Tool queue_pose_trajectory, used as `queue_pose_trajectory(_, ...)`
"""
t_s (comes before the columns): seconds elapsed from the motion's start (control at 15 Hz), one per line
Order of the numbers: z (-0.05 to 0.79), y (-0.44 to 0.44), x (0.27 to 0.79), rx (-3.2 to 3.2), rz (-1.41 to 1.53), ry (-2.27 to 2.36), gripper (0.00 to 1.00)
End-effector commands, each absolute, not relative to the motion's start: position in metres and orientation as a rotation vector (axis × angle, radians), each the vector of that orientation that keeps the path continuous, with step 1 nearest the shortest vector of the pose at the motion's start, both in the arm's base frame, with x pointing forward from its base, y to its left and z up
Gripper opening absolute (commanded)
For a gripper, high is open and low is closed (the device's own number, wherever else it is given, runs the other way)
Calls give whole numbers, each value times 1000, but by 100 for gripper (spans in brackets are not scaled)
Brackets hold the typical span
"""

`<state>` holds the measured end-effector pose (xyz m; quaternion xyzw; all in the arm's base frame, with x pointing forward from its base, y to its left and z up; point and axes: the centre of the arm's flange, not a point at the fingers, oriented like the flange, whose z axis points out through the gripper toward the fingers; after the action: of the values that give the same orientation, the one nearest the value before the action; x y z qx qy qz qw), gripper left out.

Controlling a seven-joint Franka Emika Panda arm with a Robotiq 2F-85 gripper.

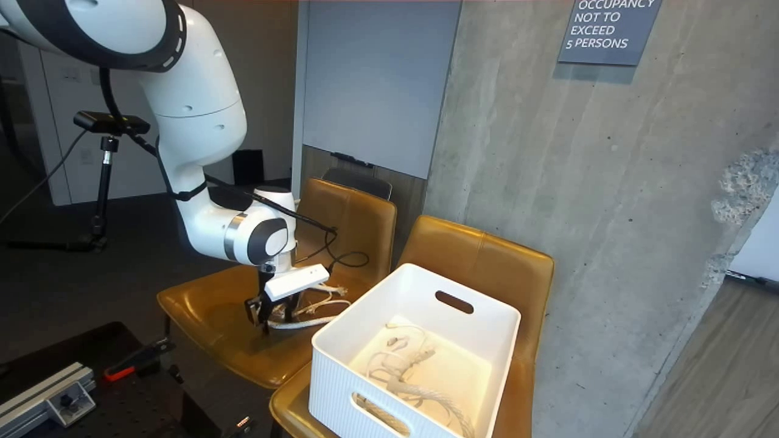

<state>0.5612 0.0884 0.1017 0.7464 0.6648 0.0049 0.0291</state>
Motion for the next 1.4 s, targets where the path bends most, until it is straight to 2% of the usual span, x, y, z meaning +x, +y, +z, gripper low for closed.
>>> queue_pose_trajectory(0.0,95,83,571,2273,11,2031,30)
queue_pose_trajectory(0.27,123,80,578,2276,43,1993,0)
queue_pose_trajectory(0.67,202,58,625,2381,181,1766,3)
queue_pose_trajectory(1.33,462,-40,705,2438,578,1160,3)
